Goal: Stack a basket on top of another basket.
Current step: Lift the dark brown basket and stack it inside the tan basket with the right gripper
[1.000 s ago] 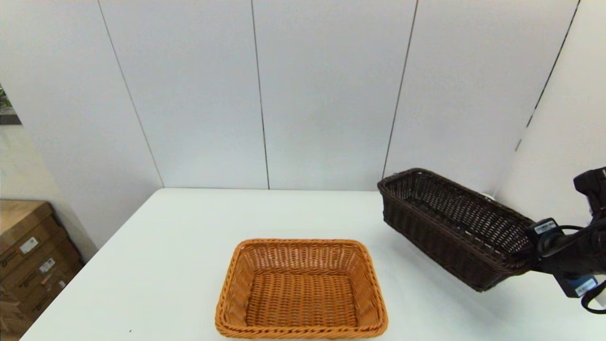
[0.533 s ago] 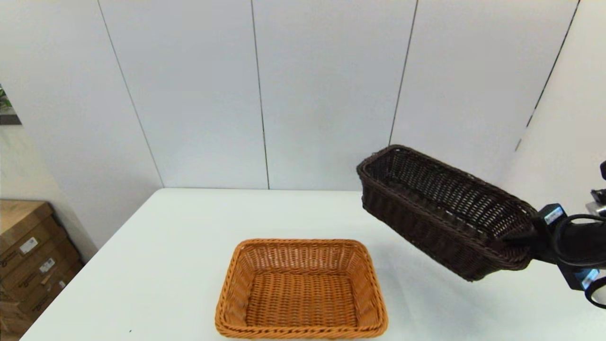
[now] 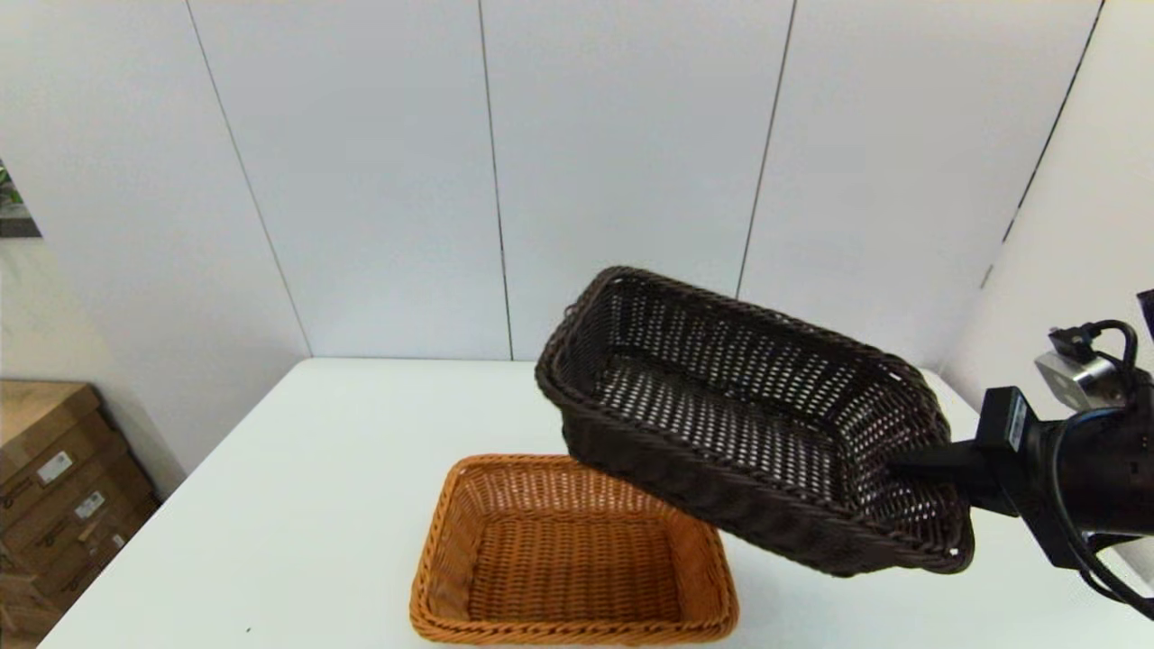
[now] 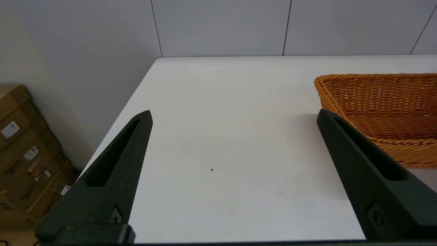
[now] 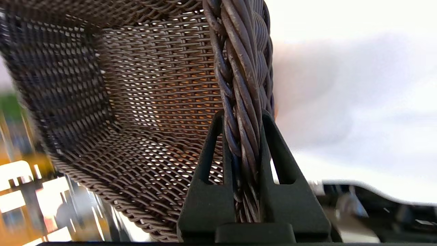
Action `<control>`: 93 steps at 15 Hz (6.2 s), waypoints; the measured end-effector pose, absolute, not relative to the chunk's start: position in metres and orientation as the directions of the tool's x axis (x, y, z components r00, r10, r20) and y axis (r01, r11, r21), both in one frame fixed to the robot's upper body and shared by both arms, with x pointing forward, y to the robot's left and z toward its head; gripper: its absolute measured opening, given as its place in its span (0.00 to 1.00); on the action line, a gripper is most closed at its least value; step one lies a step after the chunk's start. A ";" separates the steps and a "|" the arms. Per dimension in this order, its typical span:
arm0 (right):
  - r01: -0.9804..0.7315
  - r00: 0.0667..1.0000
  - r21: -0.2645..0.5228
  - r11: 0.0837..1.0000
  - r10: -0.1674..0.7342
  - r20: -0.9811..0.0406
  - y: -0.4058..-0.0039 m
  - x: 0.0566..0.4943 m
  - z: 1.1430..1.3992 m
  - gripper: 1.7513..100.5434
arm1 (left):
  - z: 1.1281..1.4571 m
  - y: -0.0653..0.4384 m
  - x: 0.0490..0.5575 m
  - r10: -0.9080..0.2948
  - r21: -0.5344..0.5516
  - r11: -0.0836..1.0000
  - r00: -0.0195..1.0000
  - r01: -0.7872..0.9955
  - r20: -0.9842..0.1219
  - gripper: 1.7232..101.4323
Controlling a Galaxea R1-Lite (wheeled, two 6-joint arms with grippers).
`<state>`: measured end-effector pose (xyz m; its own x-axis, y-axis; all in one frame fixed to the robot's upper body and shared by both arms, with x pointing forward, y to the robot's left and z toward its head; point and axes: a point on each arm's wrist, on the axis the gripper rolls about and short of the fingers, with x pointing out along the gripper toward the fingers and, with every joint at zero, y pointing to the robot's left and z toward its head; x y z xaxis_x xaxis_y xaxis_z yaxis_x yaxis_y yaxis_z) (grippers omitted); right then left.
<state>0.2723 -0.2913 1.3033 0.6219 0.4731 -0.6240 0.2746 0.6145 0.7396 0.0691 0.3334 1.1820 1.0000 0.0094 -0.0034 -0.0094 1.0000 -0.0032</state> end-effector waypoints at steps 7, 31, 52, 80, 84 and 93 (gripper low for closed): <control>0.074 0.531 0.740 0.668 0.602 -0.596 -0.255 0.253 1.321 0.12 | 1.182 0.333 0.069 0.010 -0.003 1.000 1.000 -0.010 -0.004 0.96; 0.052 0.408 0.566 0.823 0.500 -0.764 -0.190 0.309 1.287 0.12 | 1.182 0.333 0.069 0.009 -0.003 1.000 1.000 -0.009 -0.004 0.96; 0.147 0.400 0.579 0.802 0.487 -0.776 -0.177 0.330 1.279 0.12 | 1.182 0.333 0.069 0.009 -0.003 1.000 1.000 -0.009 -0.004 0.96; 0.134 0.397 0.609 0.782 0.521 -0.756 -0.161 0.328 1.265 0.12 | 1.182 0.333 0.069 0.010 -0.003 1.000 1.000 -0.010 -0.004 0.96; 0.111 0.423 0.630 0.769 0.537 -0.730 -0.161 0.330 1.262 0.12 | 1.182 0.333 0.069 0.009 -0.002 1.000 1.000 -0.009 -0.004 0.96; 0.108 0.423 0.610 0.785 0.519 -0.743 -0.166 0.336 1.255 0.12 | 1.182 0.333 0.069 0.009 -0.002 1.000 1.000 -0.009 -0.004 0.96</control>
<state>0.3362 -0.1658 1.2555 0.4234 0.5188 -0.7427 0.1077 0.7851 0.6099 0.0691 0.3334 1.1820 0.9999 0.0094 -0.0038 -0.0094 1.0000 -0.0023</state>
